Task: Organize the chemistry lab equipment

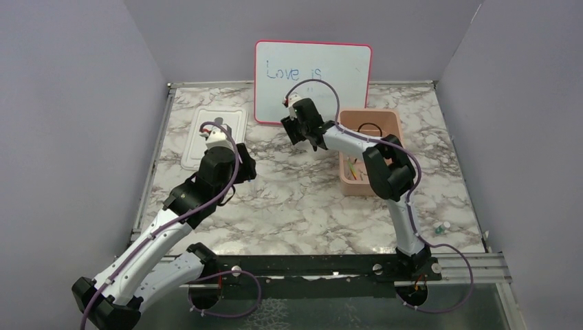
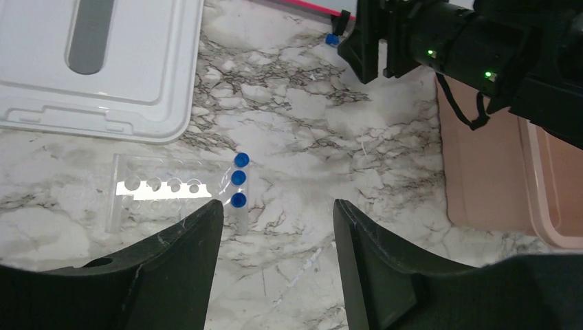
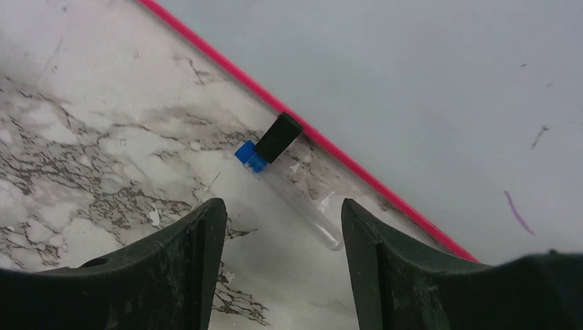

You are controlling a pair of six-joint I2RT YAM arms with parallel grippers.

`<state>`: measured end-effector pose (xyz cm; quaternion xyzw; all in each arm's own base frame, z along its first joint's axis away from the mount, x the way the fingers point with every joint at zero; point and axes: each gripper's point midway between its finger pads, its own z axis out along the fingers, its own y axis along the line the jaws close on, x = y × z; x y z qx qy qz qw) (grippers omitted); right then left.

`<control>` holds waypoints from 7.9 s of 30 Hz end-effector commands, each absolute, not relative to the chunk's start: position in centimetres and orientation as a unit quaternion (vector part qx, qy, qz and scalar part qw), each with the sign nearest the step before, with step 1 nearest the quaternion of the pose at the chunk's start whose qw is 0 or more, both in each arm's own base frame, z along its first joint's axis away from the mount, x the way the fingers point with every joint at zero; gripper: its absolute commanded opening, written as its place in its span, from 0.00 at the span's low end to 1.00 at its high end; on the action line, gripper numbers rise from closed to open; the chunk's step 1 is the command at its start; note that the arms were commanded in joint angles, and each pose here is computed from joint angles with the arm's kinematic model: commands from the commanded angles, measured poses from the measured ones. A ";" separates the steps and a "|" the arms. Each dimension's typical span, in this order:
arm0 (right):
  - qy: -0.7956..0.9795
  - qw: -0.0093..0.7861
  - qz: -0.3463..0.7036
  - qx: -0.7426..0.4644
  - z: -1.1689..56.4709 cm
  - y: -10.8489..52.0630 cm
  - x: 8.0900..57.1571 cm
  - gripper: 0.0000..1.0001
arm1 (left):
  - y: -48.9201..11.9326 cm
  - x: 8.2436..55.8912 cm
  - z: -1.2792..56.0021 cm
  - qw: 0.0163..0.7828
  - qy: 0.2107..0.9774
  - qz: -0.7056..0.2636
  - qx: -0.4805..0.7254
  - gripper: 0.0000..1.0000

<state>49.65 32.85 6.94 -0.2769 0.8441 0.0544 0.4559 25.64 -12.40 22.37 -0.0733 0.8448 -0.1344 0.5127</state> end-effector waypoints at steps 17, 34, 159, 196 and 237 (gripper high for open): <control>0.839 0.375 0.095 -0.383 2.0 34.1 48.2 0.60 | -16.1 25.2 21.4 0.485 0.850 -0.204 -0.008 0.63; 0.835 0.340 0.123 -0.414 0.9 34.2 46.8 0.39 | -15.9 25.6 21.3 0.487 0.852 -0.194 -0.011 0.63; 0.718 0.508 0.411 -0.239 12.4 40.5 32.6 0.47 | -11.3 25.5 13.5 0.406 0.910 -0.027 -0.079 0.08; 0.715 0.508 0.414 -0.243 12.3 40.6 32.2 0.46 | -11.3 26.5 11.7 0.435 0.894 -0.016 -0.105 0.11; 0.716 0.506 0.413 -0.246 12.2 40.6 32.2 0.46 | -13.8 26.0 12.5 0.418 0.901 -0.075 -0.089 0.35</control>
